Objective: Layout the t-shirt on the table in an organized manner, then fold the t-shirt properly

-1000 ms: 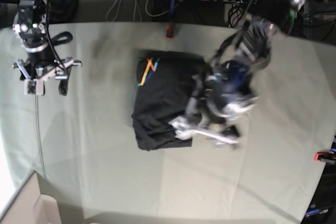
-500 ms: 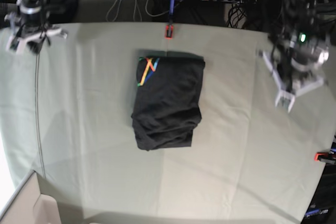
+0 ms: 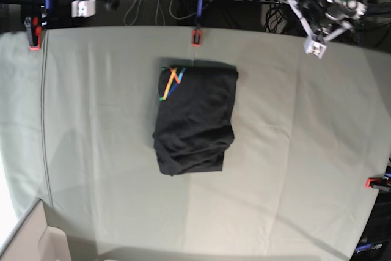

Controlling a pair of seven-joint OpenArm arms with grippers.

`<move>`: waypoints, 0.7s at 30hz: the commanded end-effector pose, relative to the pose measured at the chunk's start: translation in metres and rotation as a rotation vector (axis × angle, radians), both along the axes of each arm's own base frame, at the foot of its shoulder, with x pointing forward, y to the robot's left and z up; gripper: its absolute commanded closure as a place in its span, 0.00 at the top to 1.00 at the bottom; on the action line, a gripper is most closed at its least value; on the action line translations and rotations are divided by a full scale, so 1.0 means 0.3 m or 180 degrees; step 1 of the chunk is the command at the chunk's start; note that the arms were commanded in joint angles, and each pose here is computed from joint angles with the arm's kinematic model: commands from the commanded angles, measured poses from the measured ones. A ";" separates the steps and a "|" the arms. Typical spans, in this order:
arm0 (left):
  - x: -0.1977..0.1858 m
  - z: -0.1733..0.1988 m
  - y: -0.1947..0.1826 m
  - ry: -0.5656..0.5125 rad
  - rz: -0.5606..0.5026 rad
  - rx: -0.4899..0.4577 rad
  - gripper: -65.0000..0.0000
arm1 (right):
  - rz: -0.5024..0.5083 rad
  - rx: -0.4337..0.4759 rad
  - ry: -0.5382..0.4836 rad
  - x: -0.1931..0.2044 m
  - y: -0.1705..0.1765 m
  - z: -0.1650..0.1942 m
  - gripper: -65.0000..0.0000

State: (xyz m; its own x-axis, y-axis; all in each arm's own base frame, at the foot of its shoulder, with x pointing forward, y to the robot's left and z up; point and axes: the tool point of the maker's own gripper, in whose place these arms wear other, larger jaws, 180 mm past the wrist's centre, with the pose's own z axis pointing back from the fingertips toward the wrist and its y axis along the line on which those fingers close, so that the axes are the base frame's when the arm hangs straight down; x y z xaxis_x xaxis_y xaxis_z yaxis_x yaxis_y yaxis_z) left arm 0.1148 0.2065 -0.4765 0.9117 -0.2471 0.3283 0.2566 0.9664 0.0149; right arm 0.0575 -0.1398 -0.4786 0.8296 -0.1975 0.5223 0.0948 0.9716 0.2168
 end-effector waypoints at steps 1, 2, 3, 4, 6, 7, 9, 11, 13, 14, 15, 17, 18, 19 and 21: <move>-0.027 -0.028 0.002 0.0029 0.0047 -0.0057 0.00 | 0.0025 0.0072 -0.0003 -0.011 0.025 -0.006 0.00; -0.045 -0.064 -0.008 0.0039 0.0086 -0.0141 0.00 | 0.0065 0.0131 0.0073 -0.031 0.049 -0.030 0.00; -0.066 -0.105 -0.018 0.0068 0.0137 -0.0228 0.00 | 0.0132 0.0193 0.0131 -0.039 0.074 -0.056 0.00; -0.106 -0.153 -0.024 0.0136 0.0212 -0.0314 0.00 | 0.0225 0.0280 0.0233 -0.057 0.111 -0.091 0.00; -0.119 -0.223 -0.029 0.0120 0.0352 -0.0454 0.00 | 0.0396 0.0444 0.0430 -0.107 0.182 -0.158 0.00; -0.138 -0.261 -0.029 0.0145 0.0440 -0.0517 0.00 | 0.0445 0.0513 0.0505 -0.127 0.211 -0.186 0.00; -0.186 -0.329 -0.005 0.0221 0.0593 -0.0586 0.00 | 0.0458 0.0631 0.0608 -0.165 0.259 -0.233 0.00; -0.221 -0.388 -0.006 0.0247 0.0709 -0.0681 0.00 | 0.0392 0.0726 0.0570 -0.182 0.298 -0.260 0.00; -0.249 -0.437 -0.011 0.0270 0.0791 -0.0757 0.00 | 0.0278 0.0825 0.0500 -0.193 0.339 -0.284 0.00; -0.259 -0.464 -0.016 0.0298 0.0845 -0.0792 0.00 | 0.0211 0.0845 0.0460 -0.180 0.343 -0.302 0.00; -0.263 -0.489 -0.020 0.0332 0.0896 -0.0813 0.00 | 0.0149 0.0876 0.0454 -0.181 0.351 -0.326 0.00; -0.276 -0.521 -0.032 0.0408 0.0984 -0.0857 0.00 | 0.0064 0.0927 0.0524 -0.192 0.368 -0.376 0.00; -0.271 -0.531 -0.041 0.0410 0.1029 -0.0885 0.00 | 0.0015 0.0953 0.0562 -0.196 0.376 -0.401 0.00; -0.268 -0.538 -0.048 0.0406 0.1068 -0.0908 0.00 | -0.0045 0.0974 0.0584 -0.201 0.382 -0.425 0.00; -0.226 -0.540 -0.063 0.0301 0.1085 -0.0943 0.00 | -0.0202 0.0993 0.0561 -0.203 0.389 -0.461 0.00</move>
